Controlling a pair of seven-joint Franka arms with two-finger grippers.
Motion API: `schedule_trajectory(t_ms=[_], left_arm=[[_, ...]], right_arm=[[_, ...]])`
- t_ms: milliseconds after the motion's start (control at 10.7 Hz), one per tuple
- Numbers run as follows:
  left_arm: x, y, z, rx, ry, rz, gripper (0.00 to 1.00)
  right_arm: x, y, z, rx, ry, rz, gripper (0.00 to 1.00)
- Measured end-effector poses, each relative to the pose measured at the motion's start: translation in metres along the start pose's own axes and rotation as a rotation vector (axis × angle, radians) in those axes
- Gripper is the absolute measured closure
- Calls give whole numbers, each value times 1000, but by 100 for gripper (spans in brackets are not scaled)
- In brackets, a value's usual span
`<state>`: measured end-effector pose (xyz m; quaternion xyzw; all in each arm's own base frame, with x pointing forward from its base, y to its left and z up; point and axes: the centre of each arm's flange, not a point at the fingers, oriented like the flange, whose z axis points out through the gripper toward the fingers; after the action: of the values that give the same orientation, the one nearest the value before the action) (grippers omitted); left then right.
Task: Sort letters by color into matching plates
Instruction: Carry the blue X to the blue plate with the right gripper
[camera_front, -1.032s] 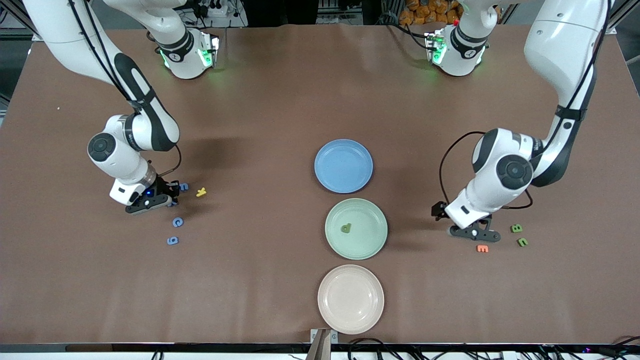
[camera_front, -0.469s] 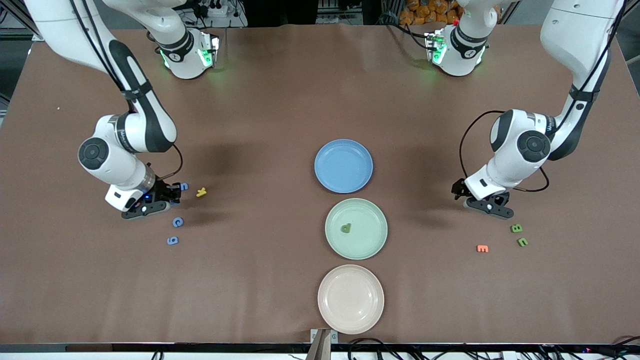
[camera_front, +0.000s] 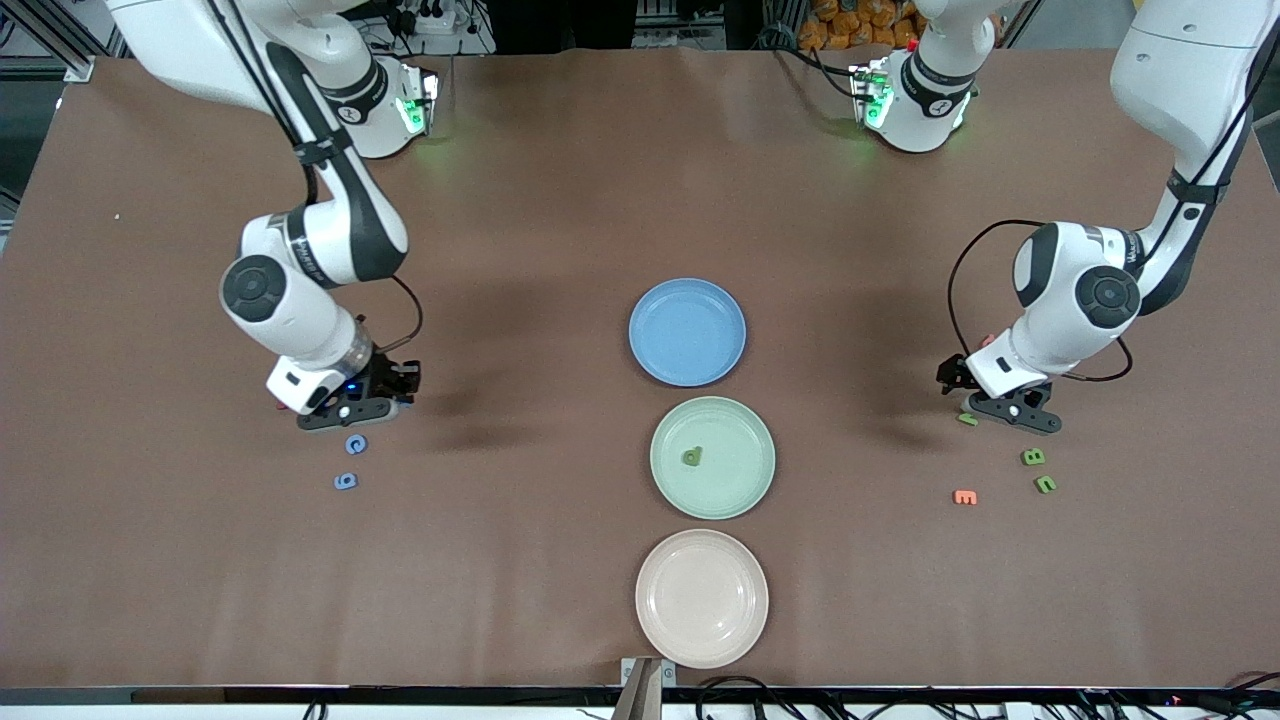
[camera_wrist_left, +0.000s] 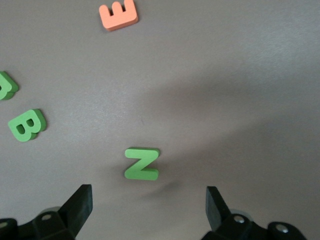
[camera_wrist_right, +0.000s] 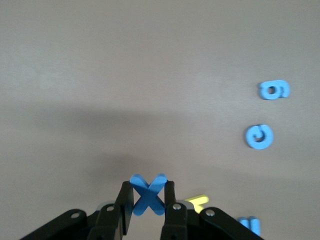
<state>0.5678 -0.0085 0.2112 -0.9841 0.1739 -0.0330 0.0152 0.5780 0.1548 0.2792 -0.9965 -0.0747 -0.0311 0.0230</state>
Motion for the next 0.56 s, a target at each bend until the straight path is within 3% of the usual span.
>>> schedule_trajectory(t_ms=[375,563], left_arm=[[3,3,12,-17,-5,3,0],[9,0,16,-22,2,-2,0]], right_arm=[[-4,-101,-11,22,26,51,70],[-11,-159,-7,28,11,76,70]])
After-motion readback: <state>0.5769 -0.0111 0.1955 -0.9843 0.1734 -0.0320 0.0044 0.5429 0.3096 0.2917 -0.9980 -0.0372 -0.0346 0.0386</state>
